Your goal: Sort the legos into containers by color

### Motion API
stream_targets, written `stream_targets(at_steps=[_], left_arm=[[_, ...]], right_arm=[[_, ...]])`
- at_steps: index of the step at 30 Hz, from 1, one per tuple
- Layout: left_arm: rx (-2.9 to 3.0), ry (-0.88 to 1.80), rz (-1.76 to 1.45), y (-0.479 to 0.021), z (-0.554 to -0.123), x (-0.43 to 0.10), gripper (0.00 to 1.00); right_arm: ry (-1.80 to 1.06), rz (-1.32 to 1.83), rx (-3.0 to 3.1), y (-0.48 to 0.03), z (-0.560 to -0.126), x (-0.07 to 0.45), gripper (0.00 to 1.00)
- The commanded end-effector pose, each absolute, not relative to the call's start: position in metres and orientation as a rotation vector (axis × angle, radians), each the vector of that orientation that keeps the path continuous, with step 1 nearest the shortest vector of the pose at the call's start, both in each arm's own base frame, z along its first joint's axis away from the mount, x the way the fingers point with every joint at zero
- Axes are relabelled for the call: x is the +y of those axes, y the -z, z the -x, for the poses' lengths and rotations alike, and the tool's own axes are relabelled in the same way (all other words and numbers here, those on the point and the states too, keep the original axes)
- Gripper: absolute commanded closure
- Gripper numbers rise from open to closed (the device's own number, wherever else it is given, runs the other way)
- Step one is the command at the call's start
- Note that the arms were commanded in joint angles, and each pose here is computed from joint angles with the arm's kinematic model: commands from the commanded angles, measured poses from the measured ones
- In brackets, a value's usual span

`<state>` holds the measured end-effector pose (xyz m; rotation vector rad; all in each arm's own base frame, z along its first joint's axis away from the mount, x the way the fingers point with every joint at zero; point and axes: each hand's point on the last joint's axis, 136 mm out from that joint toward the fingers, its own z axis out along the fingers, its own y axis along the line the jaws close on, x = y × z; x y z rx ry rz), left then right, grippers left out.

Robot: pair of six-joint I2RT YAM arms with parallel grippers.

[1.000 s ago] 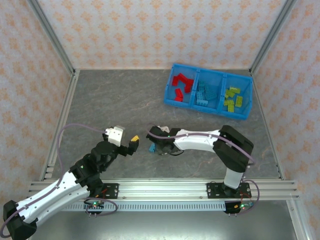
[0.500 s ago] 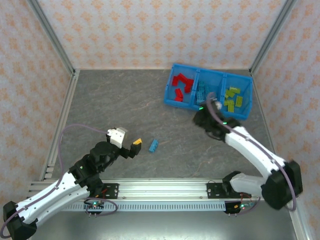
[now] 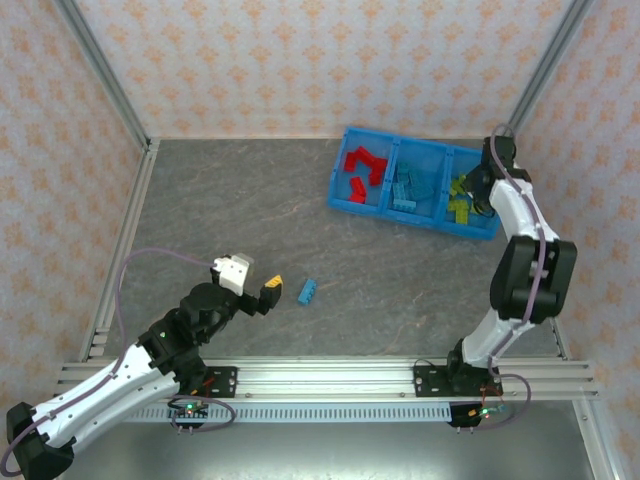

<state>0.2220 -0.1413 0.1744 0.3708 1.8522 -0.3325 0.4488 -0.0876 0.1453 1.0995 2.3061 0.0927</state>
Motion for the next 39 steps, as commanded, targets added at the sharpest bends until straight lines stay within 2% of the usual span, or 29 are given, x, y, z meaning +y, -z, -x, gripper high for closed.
stream_targets(at_steps=[1, 7, 14, 18, 22, 26, 28, 32, 35, 39], left_arm=[[1.856, 0.294, -0.343, -0.174, -0.226, -0.135, 0.00], [1.885, 0.241, -0.316, -0.168, -0.232, -0.131, 0.00], [1.937, 0.189, -0.310, -0.160, -0.239, -0.131, 0.00], [1.929, 0.199, -0.312, -0.166, -0.238, -0.131, 0.00], [1.902, 0.201, -0.292, -0.172, -0.235, -0.126, 0.00], [1.896, 0.179, -0.274, -0.170, -0.232, -0.117, 0.00], [1.890, 0.167, -0.271, -0.171, -0.231, -0.114, 0.00], [1.882, 0.183, -0.276, -0.173, -0.230, -0.115, 0.00], [1.879, 0.218, -0.296, -0.175, -0.228, -0.121, 0.00], [1.866, 0.252, -0.302, -0.178, -0.225, -0.124, 0.00]], right_arm=[[-0.141, -1.088, 2.309, -0.169, -0.451, -0.083, 0.41], [-0.343, -1.050, 2.240, -0.197, -0.410, -0.050, 0.37], [-0.663, -0.604, 2.344, -0.220, -0.321, 0.068, 0.32], [-0.672, -0.291, 2.532, -0.195, -0.267, 0.148, 0.31], [-0.683, -0.189, 2.639, -0.158, -0.233, 0.215, 0.31], [-0.903, -0.157, 2.676, -0.127, -0.212, 0.299, 0.29], [-0.854, -0.113, 2.721, -0.113, -0.208, 0.321, 0.27], [-0.677, -0.002, 2.804, -0.086, -0.205, 0.343, 0.21], [-0.597, -0.033, 2.803, -0.068, -0.213, 0.343, 0.18], [-0.493, -0.043, 2.809, -0.048, -0.223, 0.344, 0.22]])
